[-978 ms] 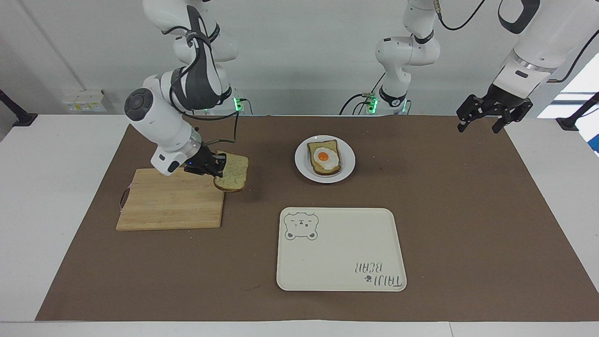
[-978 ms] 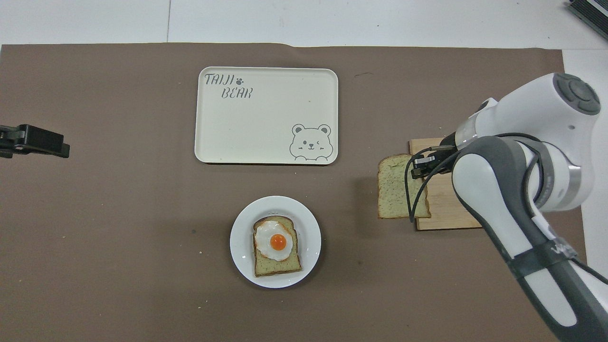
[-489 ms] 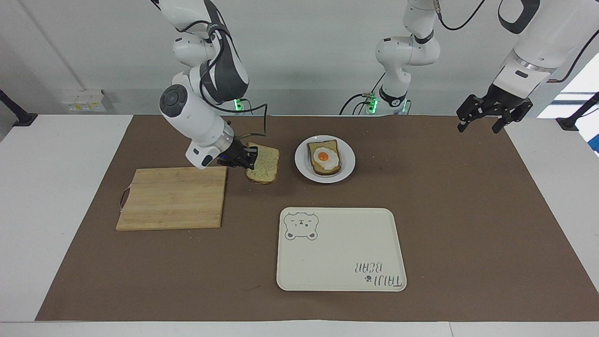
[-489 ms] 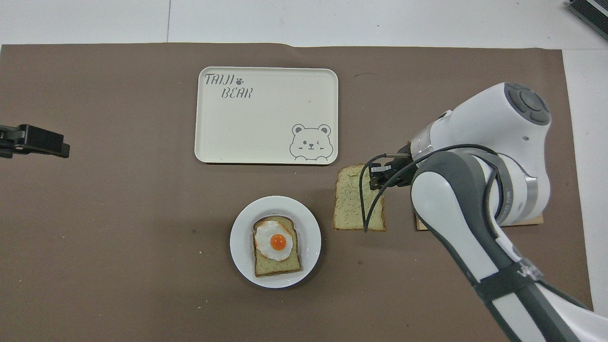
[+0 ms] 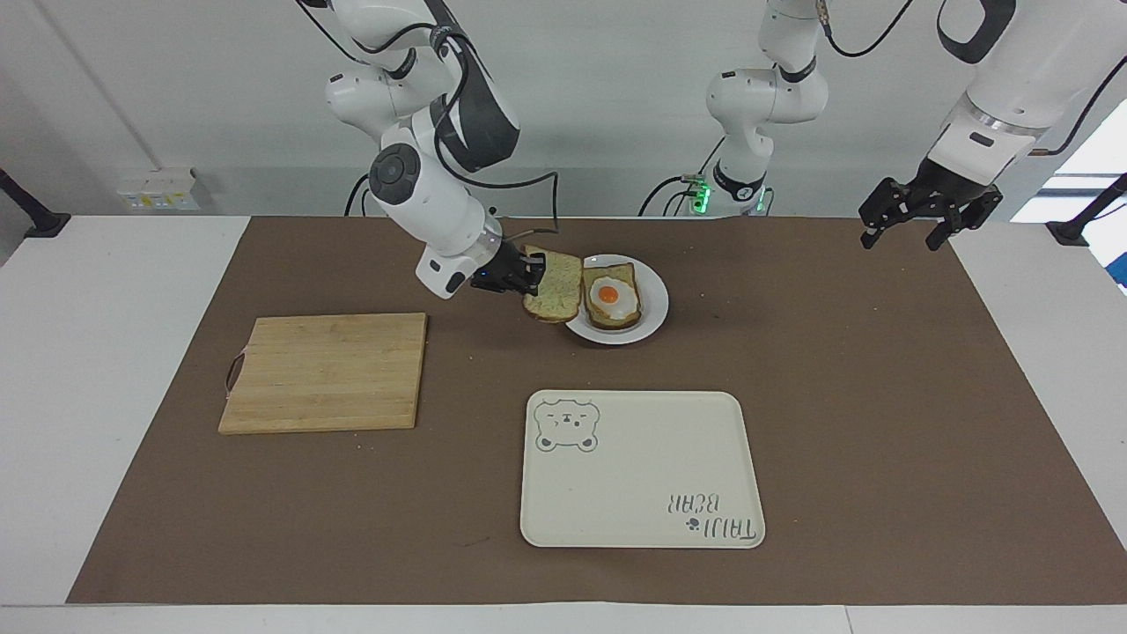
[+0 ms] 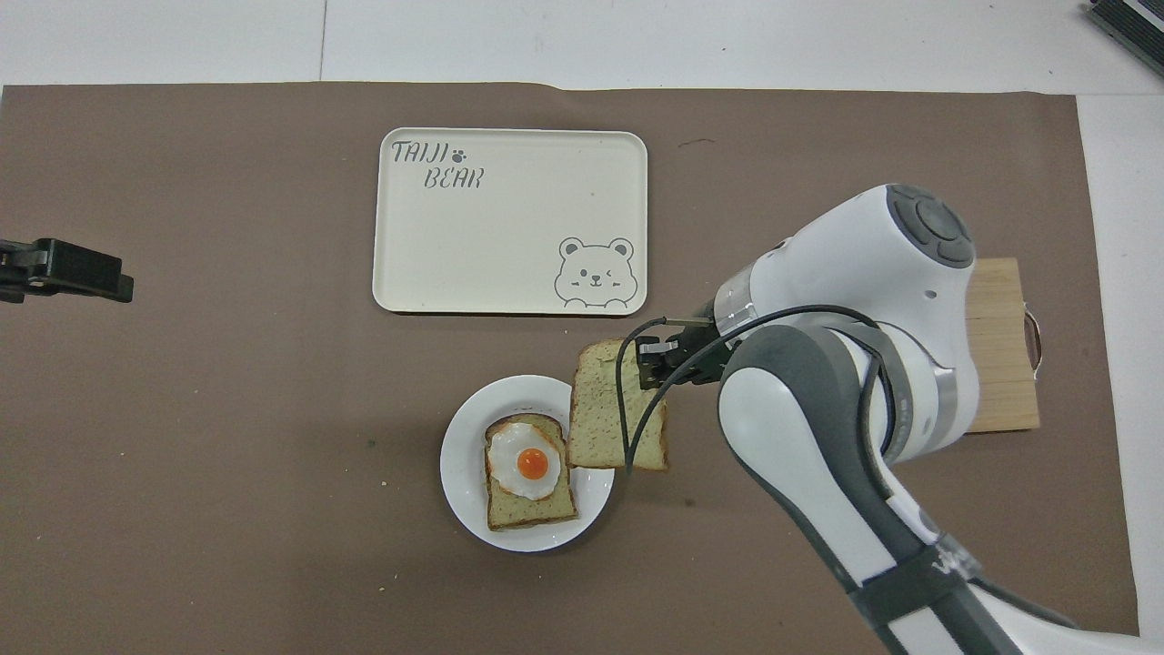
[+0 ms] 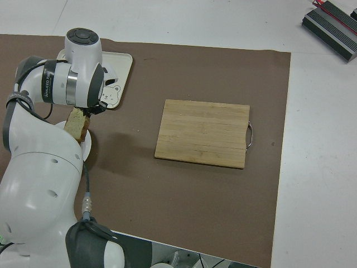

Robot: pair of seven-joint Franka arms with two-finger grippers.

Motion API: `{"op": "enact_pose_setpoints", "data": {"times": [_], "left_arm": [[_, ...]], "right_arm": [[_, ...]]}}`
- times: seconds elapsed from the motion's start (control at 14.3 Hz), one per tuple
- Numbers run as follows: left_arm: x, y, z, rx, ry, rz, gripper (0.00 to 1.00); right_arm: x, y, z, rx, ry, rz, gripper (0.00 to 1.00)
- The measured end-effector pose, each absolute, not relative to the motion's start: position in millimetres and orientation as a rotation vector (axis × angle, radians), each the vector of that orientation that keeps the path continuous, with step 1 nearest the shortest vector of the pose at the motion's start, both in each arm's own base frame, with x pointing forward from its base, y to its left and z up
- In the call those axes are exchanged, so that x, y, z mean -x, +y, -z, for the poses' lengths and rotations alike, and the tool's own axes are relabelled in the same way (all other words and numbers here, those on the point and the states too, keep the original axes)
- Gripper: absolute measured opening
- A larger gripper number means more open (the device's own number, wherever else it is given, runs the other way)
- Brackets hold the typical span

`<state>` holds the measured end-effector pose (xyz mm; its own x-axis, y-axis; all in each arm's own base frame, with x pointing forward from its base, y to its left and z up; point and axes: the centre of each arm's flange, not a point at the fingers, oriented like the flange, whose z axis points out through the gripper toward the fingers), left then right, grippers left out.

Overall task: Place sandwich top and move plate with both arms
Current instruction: 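Lift the bread slice and carry it toward the egg toast plate, then lower the bread onto the egg toast and open the right gripper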

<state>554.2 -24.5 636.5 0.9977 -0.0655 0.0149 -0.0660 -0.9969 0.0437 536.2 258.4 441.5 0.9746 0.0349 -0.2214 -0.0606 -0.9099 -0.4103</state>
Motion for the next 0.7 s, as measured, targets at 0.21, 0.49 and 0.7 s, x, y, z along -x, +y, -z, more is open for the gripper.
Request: {"op": "enact_pose_setpoints", "data": {"times": [0.21,0.49,0.7], "left_arm": [[-554.2,-24.5,-636.5,-3.096,-0.102,-0.021,1.00],[-554.2,-24.5,-636.5,-3.096,-0.102,-0.021,1.00],[-554.2,-24.5,-636.5,-3.096,-0.102,-0.021,1.00]], "right_arm": [[-519.3,298.9,-436.2,2.689,-0.093,-0.283,0.10],[-508.9,318.1,-430.5,2.688,-0.171,-0.282,0.10],[-500.2,343.1,-412.2,2.694,-0.203,-0.261,0.10]]}}
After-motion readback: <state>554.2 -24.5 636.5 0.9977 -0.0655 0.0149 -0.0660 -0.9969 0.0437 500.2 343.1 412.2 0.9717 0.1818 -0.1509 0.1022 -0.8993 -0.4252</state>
